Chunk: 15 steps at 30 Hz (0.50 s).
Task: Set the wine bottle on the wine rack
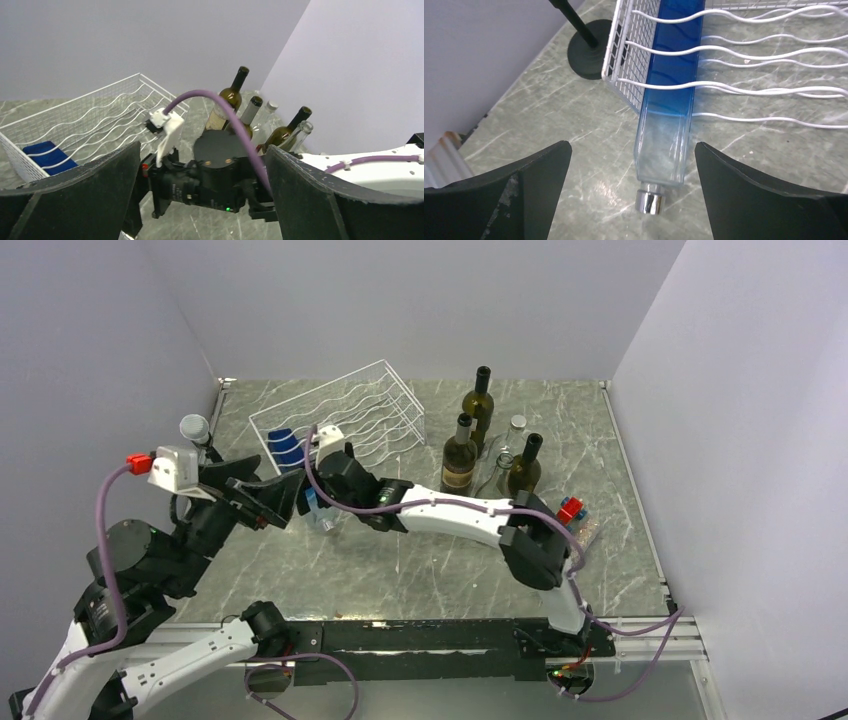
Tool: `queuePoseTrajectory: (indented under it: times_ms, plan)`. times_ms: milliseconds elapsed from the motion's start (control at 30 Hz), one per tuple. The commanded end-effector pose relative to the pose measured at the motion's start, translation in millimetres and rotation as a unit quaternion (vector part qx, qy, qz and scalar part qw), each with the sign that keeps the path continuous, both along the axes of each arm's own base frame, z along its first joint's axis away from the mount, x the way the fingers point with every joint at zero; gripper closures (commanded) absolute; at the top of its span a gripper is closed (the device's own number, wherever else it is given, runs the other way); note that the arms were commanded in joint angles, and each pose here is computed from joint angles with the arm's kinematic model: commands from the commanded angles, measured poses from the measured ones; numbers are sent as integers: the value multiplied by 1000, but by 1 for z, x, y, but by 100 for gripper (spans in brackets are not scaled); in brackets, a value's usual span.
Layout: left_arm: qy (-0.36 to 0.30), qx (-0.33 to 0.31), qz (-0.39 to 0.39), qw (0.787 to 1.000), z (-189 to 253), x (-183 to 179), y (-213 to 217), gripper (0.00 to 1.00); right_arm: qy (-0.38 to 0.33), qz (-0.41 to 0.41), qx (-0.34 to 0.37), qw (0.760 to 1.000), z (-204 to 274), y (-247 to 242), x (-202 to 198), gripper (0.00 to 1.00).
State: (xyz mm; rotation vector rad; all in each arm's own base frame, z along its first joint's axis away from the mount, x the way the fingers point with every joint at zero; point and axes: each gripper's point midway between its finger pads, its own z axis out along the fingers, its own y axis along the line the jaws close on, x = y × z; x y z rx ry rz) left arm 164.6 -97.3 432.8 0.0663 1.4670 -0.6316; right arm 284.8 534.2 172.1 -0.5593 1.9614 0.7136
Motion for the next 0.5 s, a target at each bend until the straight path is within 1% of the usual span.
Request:
queuePoseTrajectory:
  times_ms: [0, 133, 233, 300, 400, 467]
  plan:
    - [-31, -35, -24, 999, 25, -10, 0, 1, -10, -12, 15, 1000, 46, -30, -11, 1]
    - [-4, -13, -28, 1000, 9, 2, -18, 1, -13, -45, -34, 998, 59, -79, -17, 5]
    - [11, -2, -51, 999, -1, 9, -40, 1, -26, -80, -70, 994, 82, -122, -18, 6]
    - [18, 2, -59, 998, -6, 14, -51, 1, -30, -96, -83, 991, 98, -147, -18, 5]
    - [34, 0, -46, 998, -15, 23, -57, 1, -36, -123, -85, 988, 126, -182, -15, 5]
    - [43, 6, -48, 998, -24, 26, -62, 1, -64, -172, -91, 979, 147, -214, -10, 5]
